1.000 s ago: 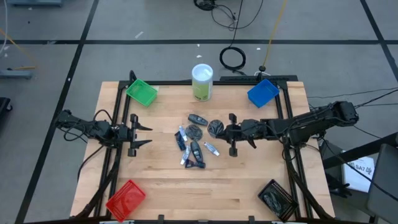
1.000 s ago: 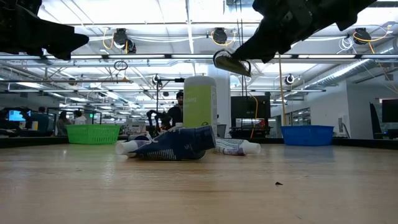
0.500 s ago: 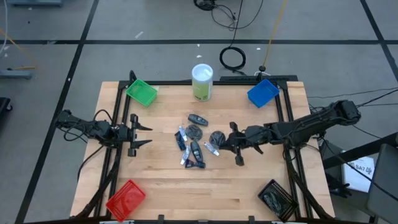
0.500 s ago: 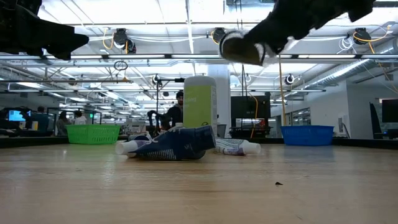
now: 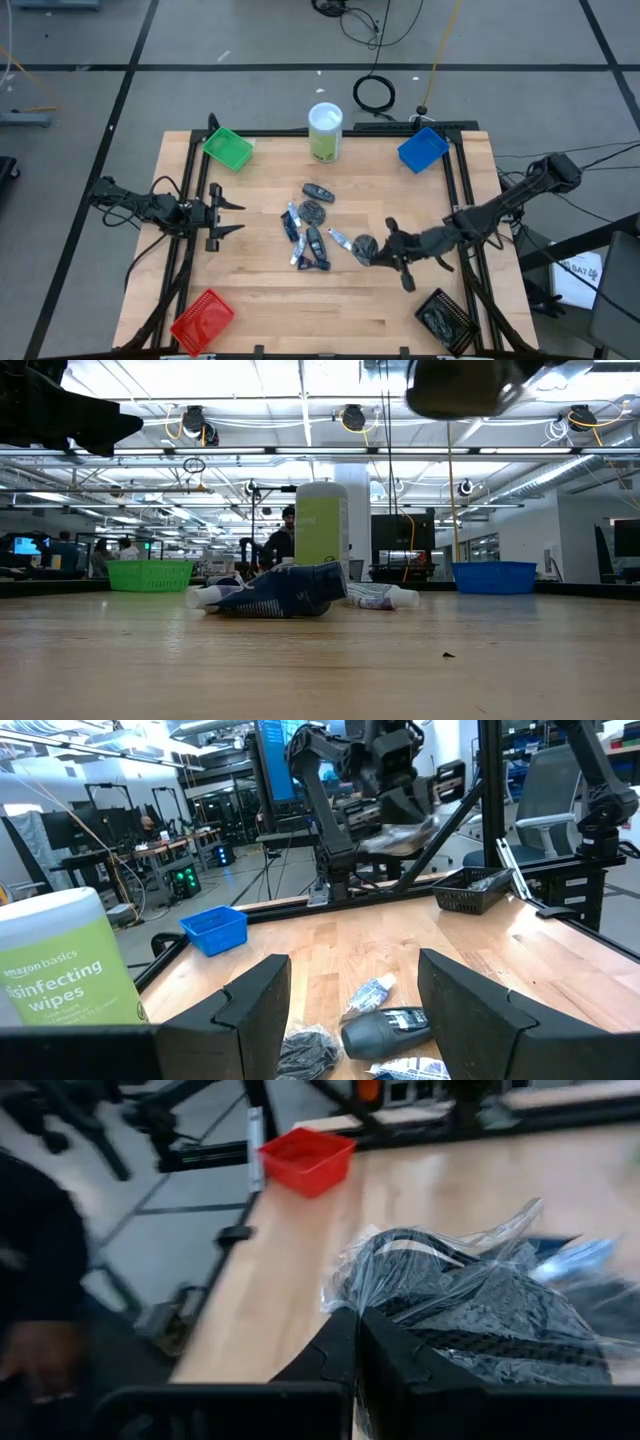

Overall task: Pick & Place Travel size toiletries
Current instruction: Put the right black hairbrush into the black bin

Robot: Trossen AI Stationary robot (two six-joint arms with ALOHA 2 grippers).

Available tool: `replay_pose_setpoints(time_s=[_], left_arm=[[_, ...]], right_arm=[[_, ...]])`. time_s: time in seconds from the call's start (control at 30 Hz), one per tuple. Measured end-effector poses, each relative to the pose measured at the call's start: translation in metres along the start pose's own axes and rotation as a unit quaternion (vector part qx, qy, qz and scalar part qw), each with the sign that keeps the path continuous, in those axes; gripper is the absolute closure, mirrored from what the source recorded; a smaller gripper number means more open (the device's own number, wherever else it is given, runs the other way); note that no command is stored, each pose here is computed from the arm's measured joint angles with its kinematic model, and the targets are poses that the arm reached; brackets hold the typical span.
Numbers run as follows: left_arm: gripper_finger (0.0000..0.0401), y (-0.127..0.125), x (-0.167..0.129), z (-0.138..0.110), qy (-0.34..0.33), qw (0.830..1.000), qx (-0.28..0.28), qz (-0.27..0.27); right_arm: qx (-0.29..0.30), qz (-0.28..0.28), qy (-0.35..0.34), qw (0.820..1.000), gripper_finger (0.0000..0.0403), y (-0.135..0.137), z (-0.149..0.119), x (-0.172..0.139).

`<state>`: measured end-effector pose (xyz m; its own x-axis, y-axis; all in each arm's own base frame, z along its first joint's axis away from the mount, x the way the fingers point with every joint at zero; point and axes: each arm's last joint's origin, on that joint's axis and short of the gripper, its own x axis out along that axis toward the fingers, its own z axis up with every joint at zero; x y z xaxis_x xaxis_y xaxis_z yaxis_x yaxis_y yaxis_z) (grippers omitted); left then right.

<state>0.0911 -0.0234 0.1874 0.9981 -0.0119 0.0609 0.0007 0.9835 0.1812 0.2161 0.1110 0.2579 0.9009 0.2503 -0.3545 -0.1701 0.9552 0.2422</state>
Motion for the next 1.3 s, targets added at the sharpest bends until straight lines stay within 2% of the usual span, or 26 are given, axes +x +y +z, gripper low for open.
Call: replay_pose_setpoints(time_s=[0.27,0.5,0.6,0.77,0.93,1.17,1.27,1.3], left_arm=[[0.0185,0.000,0.000,0.000,0.000,1.000,-0.001,0.000],[0.0185,0.000,0.000,0.000,0.000,1.000,0.000,0.000],[0.0185,0.000,0.000,0.000,0.000,1.000,0.000,0.000],[0.0185,0.000,0.000,0.000,0.000,1.000,0.000,0.000],[0.0185,0.000,0.000,0.000,0.000,1.000,0.000,0.000],[0.0185,0.000,0.000,0.000,0.000,1.000,-0.001,0.000],[0.0185,0.000,0.000,0.000,0.000,1.000,0.000,0.000],[0.0185,0.000,0.000,0.000,0.000,1.000,0.000,0.000]], right_arm=[[0.124,0.076,0.041,0.989,0.0403,0.039,-0.016,-0.012],[0.251,0.130,0.103,0.954,0.0403,0.072,-0.034,-0.030],[0.322,0.125,0.144,0.927,0.0403,0.081,-0.043,-0.037],[0.434,0.082,0.189,0.877,0.0403,0.090,-0.058,-0.049],[0.496,0.074,0.226,0.835,0.0403,0.101,-0.067,-0.060],[0.608,0.050,0.258,0.749,0.0403,0.113,-0.076,-0.074],[0.638,0.040,0.272,0.719,0.0403,0.116,-0.080,-0.079],[0.641,0.039,0.276,0.716,0.0403,0.117,-0.080,-0.080]])
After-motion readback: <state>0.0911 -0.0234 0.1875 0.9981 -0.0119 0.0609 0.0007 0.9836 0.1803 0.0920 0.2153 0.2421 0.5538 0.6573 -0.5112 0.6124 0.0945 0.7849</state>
